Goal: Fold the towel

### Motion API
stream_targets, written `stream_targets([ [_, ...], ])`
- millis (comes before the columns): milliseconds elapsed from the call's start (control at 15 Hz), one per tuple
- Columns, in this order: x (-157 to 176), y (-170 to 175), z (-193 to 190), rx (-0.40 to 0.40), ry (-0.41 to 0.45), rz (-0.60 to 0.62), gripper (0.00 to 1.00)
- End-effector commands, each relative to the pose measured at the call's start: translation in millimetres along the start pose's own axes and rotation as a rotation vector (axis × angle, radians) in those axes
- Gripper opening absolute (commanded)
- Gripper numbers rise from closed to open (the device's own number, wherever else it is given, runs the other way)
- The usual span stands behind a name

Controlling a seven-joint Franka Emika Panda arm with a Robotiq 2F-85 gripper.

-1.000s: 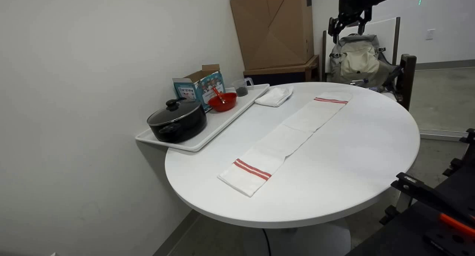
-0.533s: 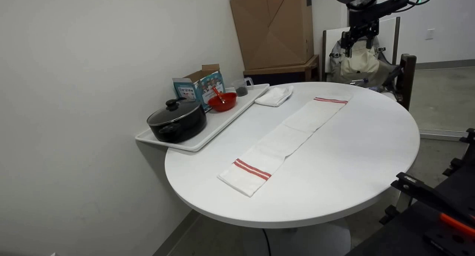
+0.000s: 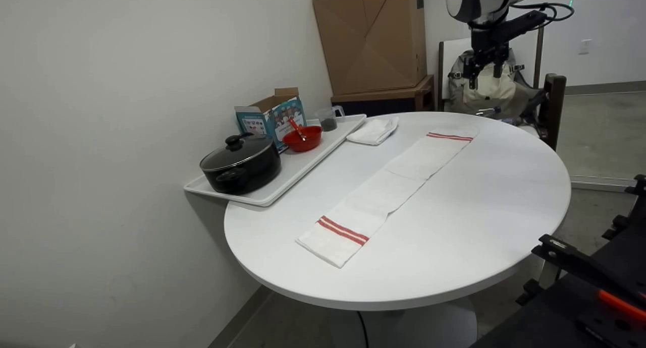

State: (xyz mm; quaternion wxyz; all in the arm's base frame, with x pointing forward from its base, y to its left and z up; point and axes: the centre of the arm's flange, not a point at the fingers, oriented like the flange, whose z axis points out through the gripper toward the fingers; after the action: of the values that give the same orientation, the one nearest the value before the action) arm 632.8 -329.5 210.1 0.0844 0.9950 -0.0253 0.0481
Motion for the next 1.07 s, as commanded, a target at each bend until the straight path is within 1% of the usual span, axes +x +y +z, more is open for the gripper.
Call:
stream_targets([
  [0, 34, -16, 36, 0.028, -0.018, -0.042, 1.0],
  [333, 47, -43, 76, 0.055, -0.047, -0.072, 1.0],
  [400, 48, -46, 80, 0.057, -0.051, -0.074, 0.93],
  [467, 49, -47, 83, 0.061, -0.055, -0.074, 0.74],
  [600, 51, -49, 85, 0.066, -0.059, -0.075, 0.6],
  [800, 53, -50, 86, 0.082, -0.061, -0.077, 0.35],
  [867, 53, -51, 87, 0.085, -0.064, -0.078, 0.54],
  [1000, 50, -54, 92, 0.092, -0.073, -0.078, 0.66],
])
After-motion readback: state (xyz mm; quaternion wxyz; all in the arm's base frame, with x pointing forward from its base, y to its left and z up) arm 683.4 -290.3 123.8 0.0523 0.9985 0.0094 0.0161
